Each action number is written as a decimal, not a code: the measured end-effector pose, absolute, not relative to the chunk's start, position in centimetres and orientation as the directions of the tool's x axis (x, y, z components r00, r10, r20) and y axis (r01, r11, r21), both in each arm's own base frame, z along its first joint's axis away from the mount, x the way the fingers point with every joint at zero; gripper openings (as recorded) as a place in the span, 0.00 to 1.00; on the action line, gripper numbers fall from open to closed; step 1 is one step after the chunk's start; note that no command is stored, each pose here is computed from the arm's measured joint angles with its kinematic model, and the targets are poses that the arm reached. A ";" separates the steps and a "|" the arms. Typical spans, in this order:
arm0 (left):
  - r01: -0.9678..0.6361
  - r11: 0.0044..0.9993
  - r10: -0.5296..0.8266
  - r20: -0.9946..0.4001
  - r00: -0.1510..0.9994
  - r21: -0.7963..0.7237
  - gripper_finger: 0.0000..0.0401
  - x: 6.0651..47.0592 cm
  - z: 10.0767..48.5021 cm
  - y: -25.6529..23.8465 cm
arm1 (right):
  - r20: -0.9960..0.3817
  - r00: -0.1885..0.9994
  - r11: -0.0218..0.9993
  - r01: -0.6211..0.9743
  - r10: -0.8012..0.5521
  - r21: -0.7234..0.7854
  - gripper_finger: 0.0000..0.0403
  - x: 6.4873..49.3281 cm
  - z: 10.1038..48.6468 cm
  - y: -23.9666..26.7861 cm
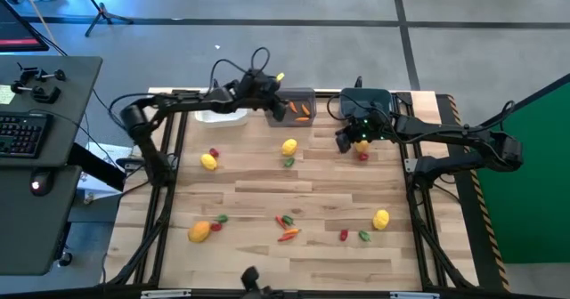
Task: Sort produce into baskets
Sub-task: Put the top left yellow chili pepper into the black bin, then put the bottom orange chili pepper into the black bin
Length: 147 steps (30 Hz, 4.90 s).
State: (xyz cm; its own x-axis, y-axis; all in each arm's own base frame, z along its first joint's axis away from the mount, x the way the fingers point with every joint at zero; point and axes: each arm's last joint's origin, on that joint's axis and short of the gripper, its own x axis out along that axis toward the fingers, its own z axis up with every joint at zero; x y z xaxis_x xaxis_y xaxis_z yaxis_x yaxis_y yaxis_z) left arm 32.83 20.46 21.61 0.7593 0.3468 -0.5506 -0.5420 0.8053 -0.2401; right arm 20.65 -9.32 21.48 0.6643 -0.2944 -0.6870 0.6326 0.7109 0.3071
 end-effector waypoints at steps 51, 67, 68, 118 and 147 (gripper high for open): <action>-0.582 0.782 0.381 -0.568 0.729 -0.223 0.01 32.5 21.4 14.2 | -0.644 0.765 0.909 0.279 -0.014 0.311 0.00 21.3 21.7 -7.9; -0.578 0.755 0.374 -0.521 0.767 -0.309 0.00 25.0 21.4 7.1 | -0.666 0.716 0.947 0.023 0.208 0.321 0.21 23.8 20.6 -0.2; -0.571 0.764 0.371 -0.521 0.769 -0.299 0.00 24.8 21.4 7.0 | -0.668 0.712 0.947 0.018 0.214 0.322 0.25 24.1 20.3 0.5; -0.447 0.889 0.323 -0.557 0.765 -0.098 0.00 22.5 21.5 7.0 | -0.785 0.563 0.949 -0.298 0.257 0.097 0.15 37.5 11.3 17.2; -0.502 0.819 0.348 -0.453 0.821 -0.279 0.00 23.1 22.5 7.3 | -0.696 0.673 0.913 0.402 -0.249 0.063 0.01 33.1 25.5 -13.2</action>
